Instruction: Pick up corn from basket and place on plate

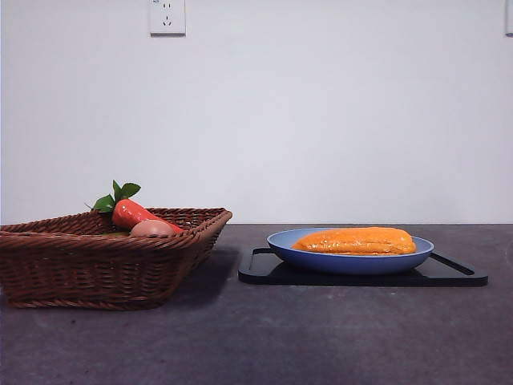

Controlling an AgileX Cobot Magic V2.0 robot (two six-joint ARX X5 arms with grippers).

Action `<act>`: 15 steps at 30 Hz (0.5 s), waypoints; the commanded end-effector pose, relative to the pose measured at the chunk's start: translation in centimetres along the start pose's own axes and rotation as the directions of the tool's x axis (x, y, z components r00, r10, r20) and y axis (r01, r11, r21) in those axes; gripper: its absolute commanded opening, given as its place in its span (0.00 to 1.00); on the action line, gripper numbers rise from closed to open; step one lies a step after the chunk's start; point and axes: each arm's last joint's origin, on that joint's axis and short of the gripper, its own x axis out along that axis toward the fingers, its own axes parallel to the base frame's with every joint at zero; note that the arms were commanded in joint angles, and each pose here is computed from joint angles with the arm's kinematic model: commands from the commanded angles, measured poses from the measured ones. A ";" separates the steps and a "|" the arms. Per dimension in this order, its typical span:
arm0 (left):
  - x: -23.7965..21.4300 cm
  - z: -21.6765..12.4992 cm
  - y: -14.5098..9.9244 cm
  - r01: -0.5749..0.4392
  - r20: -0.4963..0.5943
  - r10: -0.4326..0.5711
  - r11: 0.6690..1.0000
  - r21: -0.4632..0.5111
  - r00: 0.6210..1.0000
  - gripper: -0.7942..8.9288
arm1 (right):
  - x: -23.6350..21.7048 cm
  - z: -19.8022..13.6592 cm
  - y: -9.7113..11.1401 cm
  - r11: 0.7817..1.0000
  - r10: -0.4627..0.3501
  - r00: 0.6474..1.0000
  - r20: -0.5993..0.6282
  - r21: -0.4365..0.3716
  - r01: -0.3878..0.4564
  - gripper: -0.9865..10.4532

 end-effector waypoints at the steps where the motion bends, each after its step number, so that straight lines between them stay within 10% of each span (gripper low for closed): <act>1: 0.2 -0.8 0.0 -0.001 -0.034 0.000 1.000 -0.010 0.999 0.09 | -0.9 -2.8 0.0 0.997 -0.074 0.996 0.055 0.030 0.072 0.09; 7: 0.2 -0.8 0.0 -0.001 -0.034 0.000 1.000 -0.010 0.999 0.09 | -2.5 -9.2 0.5 0.965 -0.261 0.953 0.155 0.033 0.259 0.09; 15: 0.2 -0.8 0.0 -0.001 -0.034 0.000 1.000 -0.010 0.999 0.09 | -2.7 -15.9 1.0 0.950 -0.310 0.939 0.151 0.075 0.302 0.09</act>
